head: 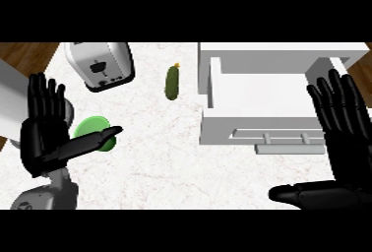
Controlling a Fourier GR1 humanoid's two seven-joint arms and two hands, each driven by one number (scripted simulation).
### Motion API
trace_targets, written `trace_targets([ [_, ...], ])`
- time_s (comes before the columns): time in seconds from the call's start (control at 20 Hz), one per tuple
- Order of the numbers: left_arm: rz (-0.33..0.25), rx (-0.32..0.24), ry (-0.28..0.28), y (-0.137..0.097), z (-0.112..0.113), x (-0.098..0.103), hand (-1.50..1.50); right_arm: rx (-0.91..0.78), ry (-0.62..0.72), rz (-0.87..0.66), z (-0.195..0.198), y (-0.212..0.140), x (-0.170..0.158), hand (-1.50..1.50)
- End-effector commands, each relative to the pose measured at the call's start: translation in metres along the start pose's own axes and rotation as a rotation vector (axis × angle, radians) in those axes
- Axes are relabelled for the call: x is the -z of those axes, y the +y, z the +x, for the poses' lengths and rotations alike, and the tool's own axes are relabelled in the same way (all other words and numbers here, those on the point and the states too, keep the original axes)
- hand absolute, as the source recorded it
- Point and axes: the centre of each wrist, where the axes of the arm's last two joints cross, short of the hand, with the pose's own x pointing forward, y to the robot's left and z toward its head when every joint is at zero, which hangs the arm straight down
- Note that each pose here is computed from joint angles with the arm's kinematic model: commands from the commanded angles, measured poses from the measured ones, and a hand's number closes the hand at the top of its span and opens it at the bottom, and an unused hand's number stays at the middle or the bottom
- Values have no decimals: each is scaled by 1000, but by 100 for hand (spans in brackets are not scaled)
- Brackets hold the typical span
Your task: Pick up the cup, place it into the drawer and close the drawer
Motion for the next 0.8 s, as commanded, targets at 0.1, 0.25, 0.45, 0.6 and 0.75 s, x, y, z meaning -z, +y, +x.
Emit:
trace_targets([
  [0.1,29,24,48,9,-32,-11,-150,-3,-3,-1,13,-12,0,-150],
  [0.25,54,23,88,11,-48,-27,-150,15,-3,-3,7,-2,8,-150],
  [0.45,71,51,90,24,-49,-31,-150,22,-6,10,22,22,0,-150],
  [0.6,97,60,93,48,-69,-25,-150,-3,14,7,12,-10,7,-150],
  [0.75,103,69,125,64,-79,-29,-150,22,0,-7,5,-8,-3,-150],
])
